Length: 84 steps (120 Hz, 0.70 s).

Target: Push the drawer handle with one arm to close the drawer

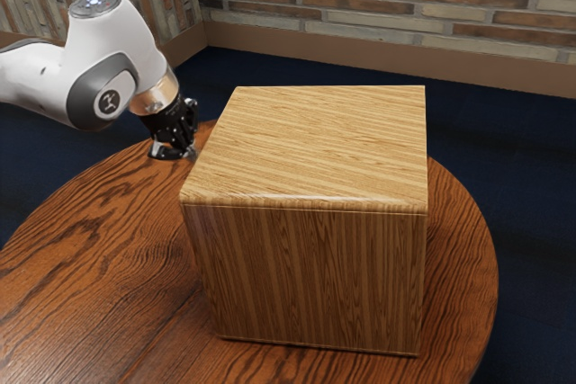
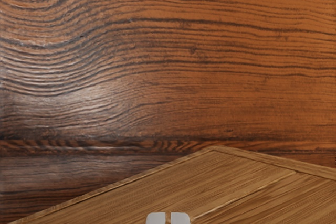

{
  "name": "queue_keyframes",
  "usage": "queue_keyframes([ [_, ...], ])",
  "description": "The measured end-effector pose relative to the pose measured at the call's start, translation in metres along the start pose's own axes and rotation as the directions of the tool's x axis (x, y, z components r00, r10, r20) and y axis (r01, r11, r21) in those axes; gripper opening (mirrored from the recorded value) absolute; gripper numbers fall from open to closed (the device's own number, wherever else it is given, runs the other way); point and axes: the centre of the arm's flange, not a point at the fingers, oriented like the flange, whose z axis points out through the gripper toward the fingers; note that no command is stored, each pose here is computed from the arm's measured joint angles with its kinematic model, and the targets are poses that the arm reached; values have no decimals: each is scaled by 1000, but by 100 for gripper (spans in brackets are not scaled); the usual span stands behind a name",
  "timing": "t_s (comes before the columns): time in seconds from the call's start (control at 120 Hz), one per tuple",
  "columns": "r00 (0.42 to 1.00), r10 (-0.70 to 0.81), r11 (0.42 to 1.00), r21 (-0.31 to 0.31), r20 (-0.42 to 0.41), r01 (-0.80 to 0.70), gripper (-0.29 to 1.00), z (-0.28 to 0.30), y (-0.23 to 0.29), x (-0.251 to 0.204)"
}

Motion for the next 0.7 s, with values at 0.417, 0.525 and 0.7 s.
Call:
queue_keyframes([
  [0.417, 989, -141, 990, 21, -35, 142, 45, -162, -3, 114],
  [0.525, 985, -162, 981, 102, -58, 167, 55, -180, 0, 157],
  [0.7, 991, -111, 962, 241, -81, 128, 64, -163, -11, 167],
])
